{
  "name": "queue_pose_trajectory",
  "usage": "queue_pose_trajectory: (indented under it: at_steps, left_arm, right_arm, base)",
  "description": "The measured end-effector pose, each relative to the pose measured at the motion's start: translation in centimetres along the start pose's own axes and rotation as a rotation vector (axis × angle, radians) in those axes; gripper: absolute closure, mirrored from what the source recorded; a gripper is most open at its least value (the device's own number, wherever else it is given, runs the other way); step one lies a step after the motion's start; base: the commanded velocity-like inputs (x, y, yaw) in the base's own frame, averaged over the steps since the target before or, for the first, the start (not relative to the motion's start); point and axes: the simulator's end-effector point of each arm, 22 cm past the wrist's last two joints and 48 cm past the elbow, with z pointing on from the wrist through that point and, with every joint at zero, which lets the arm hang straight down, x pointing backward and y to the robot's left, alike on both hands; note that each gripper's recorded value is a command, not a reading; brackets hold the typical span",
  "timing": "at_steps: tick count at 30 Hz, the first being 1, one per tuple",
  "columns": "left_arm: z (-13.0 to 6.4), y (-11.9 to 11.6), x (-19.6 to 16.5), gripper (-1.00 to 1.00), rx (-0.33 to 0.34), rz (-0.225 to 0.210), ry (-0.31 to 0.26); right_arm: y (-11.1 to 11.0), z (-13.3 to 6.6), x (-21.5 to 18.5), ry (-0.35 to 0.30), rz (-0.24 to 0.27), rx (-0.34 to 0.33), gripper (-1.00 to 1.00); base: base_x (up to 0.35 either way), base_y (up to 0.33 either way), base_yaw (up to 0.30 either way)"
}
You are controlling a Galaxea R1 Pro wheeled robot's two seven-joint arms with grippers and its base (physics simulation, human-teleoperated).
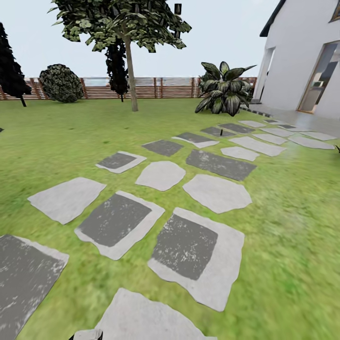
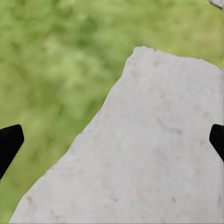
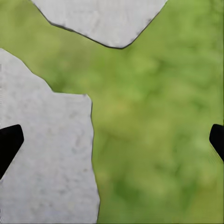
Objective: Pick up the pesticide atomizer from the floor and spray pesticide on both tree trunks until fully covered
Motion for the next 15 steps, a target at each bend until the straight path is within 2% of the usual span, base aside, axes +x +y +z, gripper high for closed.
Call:
queue_pose_trajectory:
  at_steps: [15]
  left_arm:
    - [-0.02,-0.11,0.00,-1.00,0.002,0.000,-0.001]
  right_arm:
    - [-0.27,-0.03,0.18,0.003,-0.002,0.008,-1.00]
  base:
    - [0.339,0.000,0.000]
